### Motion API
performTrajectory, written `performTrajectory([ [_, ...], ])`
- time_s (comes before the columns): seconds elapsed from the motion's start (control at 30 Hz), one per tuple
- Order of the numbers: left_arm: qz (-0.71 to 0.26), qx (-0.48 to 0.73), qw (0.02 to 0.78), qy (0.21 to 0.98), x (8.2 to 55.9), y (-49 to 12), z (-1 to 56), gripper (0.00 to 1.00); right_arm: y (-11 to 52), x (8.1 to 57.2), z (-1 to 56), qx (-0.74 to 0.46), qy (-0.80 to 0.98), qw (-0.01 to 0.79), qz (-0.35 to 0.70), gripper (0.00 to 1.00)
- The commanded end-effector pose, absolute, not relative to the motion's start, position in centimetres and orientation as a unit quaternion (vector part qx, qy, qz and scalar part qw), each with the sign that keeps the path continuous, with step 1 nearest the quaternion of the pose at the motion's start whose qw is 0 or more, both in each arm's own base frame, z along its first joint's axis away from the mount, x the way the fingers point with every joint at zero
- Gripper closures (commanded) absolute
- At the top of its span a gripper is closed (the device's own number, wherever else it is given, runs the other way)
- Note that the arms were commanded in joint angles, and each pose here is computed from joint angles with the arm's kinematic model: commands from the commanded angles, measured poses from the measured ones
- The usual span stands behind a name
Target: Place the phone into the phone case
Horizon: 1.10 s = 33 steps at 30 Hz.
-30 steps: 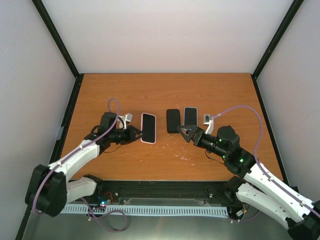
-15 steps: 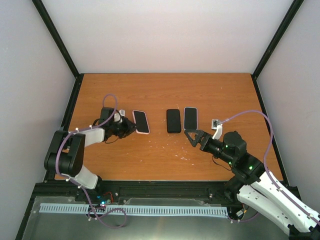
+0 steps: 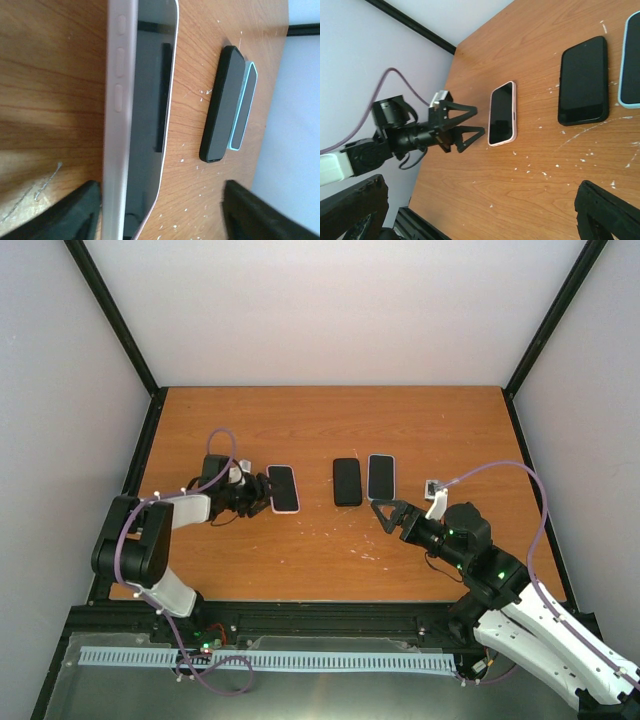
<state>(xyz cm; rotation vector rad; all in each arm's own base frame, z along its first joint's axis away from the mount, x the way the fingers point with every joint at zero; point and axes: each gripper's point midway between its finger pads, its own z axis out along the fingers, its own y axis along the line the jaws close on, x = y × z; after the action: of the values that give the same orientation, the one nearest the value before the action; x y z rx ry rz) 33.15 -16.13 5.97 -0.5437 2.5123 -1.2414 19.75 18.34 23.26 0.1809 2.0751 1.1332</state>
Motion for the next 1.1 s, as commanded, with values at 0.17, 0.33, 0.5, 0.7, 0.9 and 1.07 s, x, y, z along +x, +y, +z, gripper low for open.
performTrajectory([
  [0.17,-0.389,-0.175,0.210,0.880,32.5,-14.2,10.8,0.01,16.9,20.3,24.5,0.086,0.811,0.404,0.414,0.00],
  [0.33,-0.388,-0.140,0.254,0.875,31.4,-13.9,15.2,0.00,16.2,20.5,25.7,0.086,0.813,0.419,0.396,0.00],
  [0.5,-0.390,-0.068,0.315,0.862,30.0,-13.9,21.4,0.01,14.9,20.6,27.7,0.084,0.816,0.442,0.363,0.00],
  [0.7,-0.438,0.019,0.369,0.820,27.2,-15.2,28.1,0.01,13.8,20.2,29.9,0.074,0.814,0.461,0.345,0.00],
  [0.9,-0.483,0.051,0.402,0.776,24.5,-15.9,31.2,0.01,14.0,19.8,30.2,0.076,0.814,0.452,0.357,0.00],
  [1.07,-0.482,0.057,0.408,0.774,23.8,-15.8,30.9,0.01,14.1,19.8,29.8,0.081,0.815,0.448,0.359,0.00],
])
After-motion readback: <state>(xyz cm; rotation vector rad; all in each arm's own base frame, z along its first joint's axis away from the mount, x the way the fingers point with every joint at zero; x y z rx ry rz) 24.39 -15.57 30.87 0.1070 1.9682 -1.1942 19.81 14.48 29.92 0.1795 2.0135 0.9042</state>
